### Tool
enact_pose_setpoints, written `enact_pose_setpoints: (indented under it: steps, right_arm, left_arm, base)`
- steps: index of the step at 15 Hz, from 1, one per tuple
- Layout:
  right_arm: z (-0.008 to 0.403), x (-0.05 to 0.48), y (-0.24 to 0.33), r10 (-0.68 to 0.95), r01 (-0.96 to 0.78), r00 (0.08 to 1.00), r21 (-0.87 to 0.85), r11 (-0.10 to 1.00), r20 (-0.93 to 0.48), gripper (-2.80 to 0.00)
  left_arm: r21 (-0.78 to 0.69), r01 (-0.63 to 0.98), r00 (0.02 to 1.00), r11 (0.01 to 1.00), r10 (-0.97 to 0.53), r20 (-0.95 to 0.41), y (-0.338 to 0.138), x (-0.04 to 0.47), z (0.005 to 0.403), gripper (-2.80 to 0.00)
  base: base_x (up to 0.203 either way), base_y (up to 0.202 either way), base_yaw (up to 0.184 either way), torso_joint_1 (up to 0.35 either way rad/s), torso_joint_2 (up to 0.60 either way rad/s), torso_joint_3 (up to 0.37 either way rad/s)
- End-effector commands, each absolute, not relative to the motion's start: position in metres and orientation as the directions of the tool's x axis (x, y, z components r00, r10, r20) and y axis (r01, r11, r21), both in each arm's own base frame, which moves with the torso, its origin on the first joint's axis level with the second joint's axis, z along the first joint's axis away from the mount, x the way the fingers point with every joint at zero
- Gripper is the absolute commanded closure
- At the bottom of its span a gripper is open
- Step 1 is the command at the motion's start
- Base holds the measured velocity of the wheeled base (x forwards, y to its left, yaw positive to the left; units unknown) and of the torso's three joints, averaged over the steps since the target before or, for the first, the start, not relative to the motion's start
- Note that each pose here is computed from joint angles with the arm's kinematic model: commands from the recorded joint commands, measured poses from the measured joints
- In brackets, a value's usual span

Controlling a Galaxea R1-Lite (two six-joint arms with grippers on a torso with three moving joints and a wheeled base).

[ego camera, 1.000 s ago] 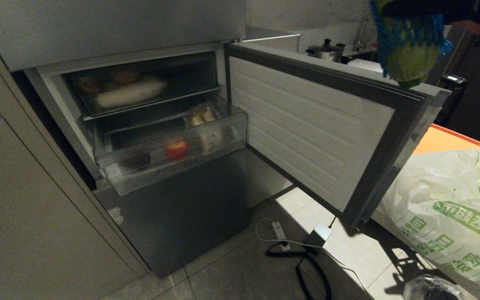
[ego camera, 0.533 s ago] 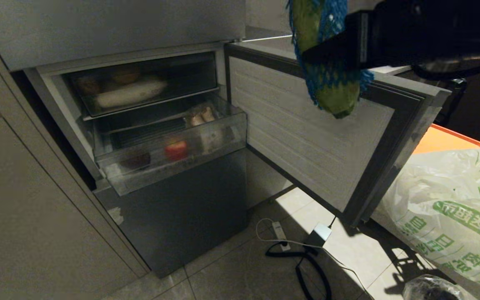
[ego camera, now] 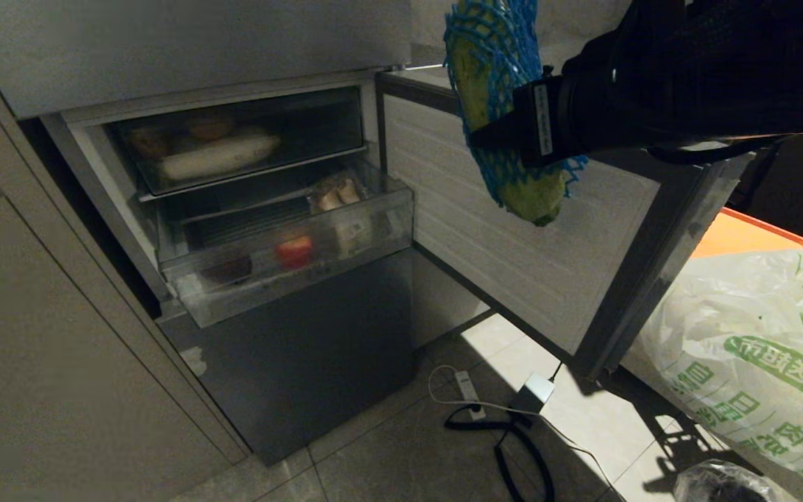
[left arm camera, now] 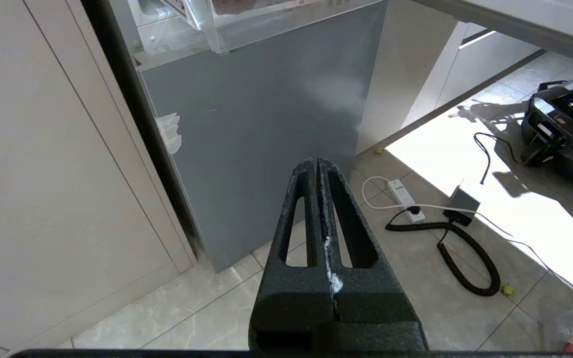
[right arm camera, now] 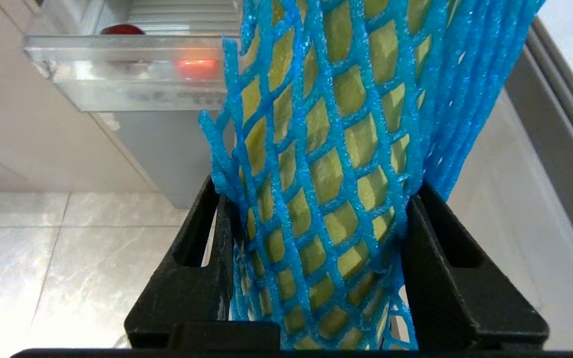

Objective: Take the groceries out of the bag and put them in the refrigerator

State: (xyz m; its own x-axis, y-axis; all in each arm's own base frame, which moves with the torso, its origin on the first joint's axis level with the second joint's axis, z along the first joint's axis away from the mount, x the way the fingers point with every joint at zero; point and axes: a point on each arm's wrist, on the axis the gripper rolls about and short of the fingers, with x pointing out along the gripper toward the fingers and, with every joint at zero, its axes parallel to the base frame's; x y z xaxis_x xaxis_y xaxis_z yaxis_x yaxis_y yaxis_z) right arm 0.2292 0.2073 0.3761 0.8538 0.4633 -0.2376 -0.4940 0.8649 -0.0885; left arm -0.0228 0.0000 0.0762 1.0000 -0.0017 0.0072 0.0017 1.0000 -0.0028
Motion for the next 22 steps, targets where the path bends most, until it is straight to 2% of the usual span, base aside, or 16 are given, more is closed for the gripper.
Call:
enact_pose_setpoints:
  steps: [1,4,9,12,17,22]
  right_arm:
    - [0.376,0.229,0.207,0.461,-0.493,0.854,-0.090,0.865,-0.241,0.00]
    - [0.373,0.230,0.208,0.459,-0.491,0.853,-0.087,0.867,-0.249,0.00]
    - [0.370,0.233,0.209,0.454,-0.489,0.853,-0.089,0.868,-0.258,0.00]
    - [0.362,0.255,0.216,0.431,-0.465,0.866,-0.094,0.880,-0.255,0.00]
    - [0.333,0.328,0.227,0.358,-0.366,0.929,-0.099,0.925,-0.091,0.00]
    - [0.333,0.333,0.225,0.350,-0.356,0.934,-0.115,0.927,-0.074,0.00]
  left_arm:
    - [-0.005,0.002,1.000,1.000,-0.002,0.006,0.000,-0.023,0.076,0.00]
    - [-0.003,0.002,1.000,1.000,-0.002,0.006,0.000,-0.023,0.076,0.00]
    - [-0.003,0.002,1.000,1.000,-0.002,0.006,0.000,-0.023,0.076,0.00]
    - [-0.003,0.002,1.000,1.000,-0.002,0.005,0.000,-0.023,0.076,0.00]
    - [-0.002,0.002,1.000,1.000,-0.002,0.005,0.000,-0.023,0.076,0.00]
    - [-0.002,0.002,1.000,1.000,-0.002,0.005,0.000,-0.023,0.076,0.00]
  base:
    - [0.000,0.000,0.000,0.000,0.00,0.000]
    - [0.000,-0.002,0.053,0.005,0.00,0.002]
    - [0.000,-0.008,0.174,0.002,0.00,0.001]
    - [0.000,-0.007,0.140,0.000,0.00,0.001]
    - [0.000,0.000,0.013,0.000,0.00,0.001]
    - [0.000,0.000,0.000,0.000,0.00,0.000]
